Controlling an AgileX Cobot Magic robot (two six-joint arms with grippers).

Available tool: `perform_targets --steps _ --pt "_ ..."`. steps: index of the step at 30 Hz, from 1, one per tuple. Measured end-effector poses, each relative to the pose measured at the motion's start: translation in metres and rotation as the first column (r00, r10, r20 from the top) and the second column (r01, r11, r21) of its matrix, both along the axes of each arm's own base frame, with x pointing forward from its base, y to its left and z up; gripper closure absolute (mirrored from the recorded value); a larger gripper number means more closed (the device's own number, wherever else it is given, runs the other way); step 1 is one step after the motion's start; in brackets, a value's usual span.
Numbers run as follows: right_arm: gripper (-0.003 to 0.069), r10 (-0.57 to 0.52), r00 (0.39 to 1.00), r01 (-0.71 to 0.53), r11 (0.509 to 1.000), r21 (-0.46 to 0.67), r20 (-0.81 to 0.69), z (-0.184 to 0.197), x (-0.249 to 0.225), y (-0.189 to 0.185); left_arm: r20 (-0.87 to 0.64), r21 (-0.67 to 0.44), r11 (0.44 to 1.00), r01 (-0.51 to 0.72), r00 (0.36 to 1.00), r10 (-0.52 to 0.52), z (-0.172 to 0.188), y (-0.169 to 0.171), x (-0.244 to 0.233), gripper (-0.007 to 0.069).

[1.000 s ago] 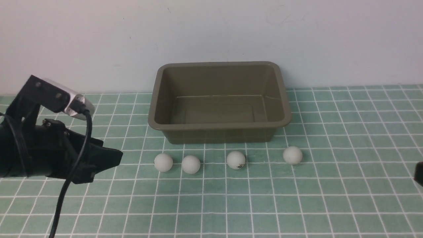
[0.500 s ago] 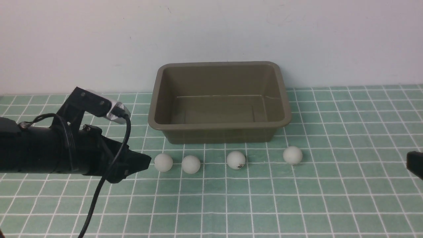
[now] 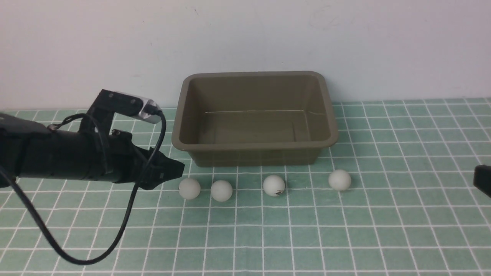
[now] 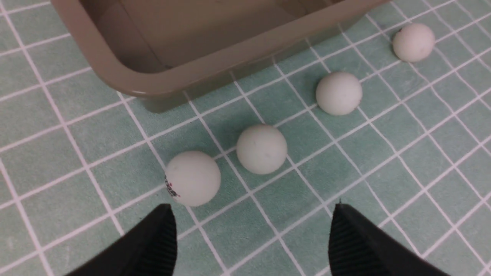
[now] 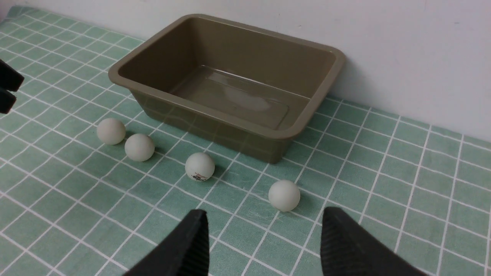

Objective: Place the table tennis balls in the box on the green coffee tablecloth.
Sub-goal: 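Reach for and grasp a ping pong ball on the table beside the basket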

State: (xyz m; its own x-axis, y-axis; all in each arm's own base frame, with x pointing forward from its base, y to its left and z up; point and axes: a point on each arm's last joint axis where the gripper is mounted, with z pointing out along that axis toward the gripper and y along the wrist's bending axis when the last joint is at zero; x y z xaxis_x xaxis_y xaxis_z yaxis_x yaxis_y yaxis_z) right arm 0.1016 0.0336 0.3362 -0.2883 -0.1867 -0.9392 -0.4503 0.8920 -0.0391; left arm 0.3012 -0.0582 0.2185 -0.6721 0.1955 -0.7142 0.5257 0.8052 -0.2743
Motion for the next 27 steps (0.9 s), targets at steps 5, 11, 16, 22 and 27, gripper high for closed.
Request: perform_targets --steps 5,11,16,22,27 --pt "0.0291 0.002 1.0 -0.002 1.0 0.0 0.007 0.001 0.0 0.0 -0.063 0.061 0.996 0.059 0.996 -0.055 -0.017 -0.009 0.026 0.0146" --pt "0.0291 0.002 1.0 -0.002 1.0 0.0 0.007 0.001 0.0 0.0 -0.133 0.098 0.991 0.091 0.988 -0.078 -0.04 -0.015 0.043 0.0146" --pt "0.0291 0.002 1.0 -0.002 1.0 0.0 0.007 0.001 0.0 0.0 -0.144 0.118 0.987 0.105 0.986 -0.087 -0.053 -0.018 0.052 0.0146" --pt "0.0291 -0.002 1.0 0.002 1.0 -0.006 0.015 0.001 0.001 0.0 -0.133 0.149 0.983 0.107 0.987 -0.088 -0.07 -0.023 0.062 0.0146" --pt "0.0291 -0.005 1.0 0.006 1.0 -0.008 0.02 0.001 0.001 -0.001 -0.099 0.169 0.983 0.072 0.994 -0.056 -0.072 -0.021 0.067 0.0146"
